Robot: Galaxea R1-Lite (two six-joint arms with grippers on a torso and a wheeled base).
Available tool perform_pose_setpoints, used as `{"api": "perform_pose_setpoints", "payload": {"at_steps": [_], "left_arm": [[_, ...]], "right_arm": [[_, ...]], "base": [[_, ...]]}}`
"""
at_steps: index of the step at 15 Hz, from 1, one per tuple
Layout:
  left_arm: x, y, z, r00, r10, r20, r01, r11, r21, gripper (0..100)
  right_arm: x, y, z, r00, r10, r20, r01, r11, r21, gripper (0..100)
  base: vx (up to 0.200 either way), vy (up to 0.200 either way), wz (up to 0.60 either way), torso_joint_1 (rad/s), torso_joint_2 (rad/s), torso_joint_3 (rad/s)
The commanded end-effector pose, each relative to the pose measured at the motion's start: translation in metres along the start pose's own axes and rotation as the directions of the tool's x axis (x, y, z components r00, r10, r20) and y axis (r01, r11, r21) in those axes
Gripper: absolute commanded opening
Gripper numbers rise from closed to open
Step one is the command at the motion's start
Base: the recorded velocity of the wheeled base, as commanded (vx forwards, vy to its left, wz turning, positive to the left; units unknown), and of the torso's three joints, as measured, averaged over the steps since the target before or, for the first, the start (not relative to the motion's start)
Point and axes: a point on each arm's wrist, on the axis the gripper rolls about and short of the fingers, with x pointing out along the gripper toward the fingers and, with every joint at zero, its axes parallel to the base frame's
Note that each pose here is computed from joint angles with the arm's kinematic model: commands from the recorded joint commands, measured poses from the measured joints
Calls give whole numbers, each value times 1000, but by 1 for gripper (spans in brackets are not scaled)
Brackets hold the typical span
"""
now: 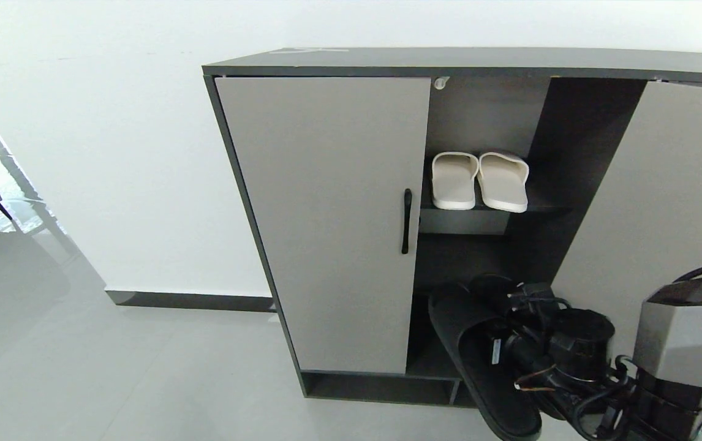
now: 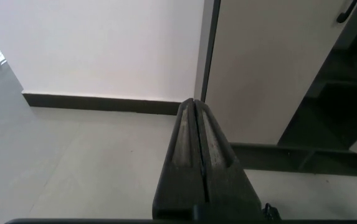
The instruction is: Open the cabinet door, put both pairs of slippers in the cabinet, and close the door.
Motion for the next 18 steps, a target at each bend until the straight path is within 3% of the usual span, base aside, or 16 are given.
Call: {"api": "perform_pose_setpoints", "payload": {"at_steps": [1,6,11,15,18], "left_arm": [[0,0,0,1000,0,-3,0,1000,0,0],[0,0,0,1000,0,-1,0,1000,2,0],[0,0,0,1000,0,-1,0,1000,2,0],[0,0,0,1000,-2,-1,2,1000,5,0],[0,0,0,1000,-2,-1,2,1000,5,0]], "right_arm": [[22,2,-8,998,-57,14,57,998,3,0],[52,-6,0,986,-140,93,137,990,29,0],[111,-27,3,954,-217,207,216,976,26,0],[140,-27,9,957,-230,176,234,972,-2,0],[166,-23,21,951,-235,199,238,971,9,0]], "base": [[0,0,0,0,0,0],[200,0,0,-2,1,1],[0,0,0,0,0,0],[0,0,0,1,-1,-27],[0,0,0,2,4,-173]]}}
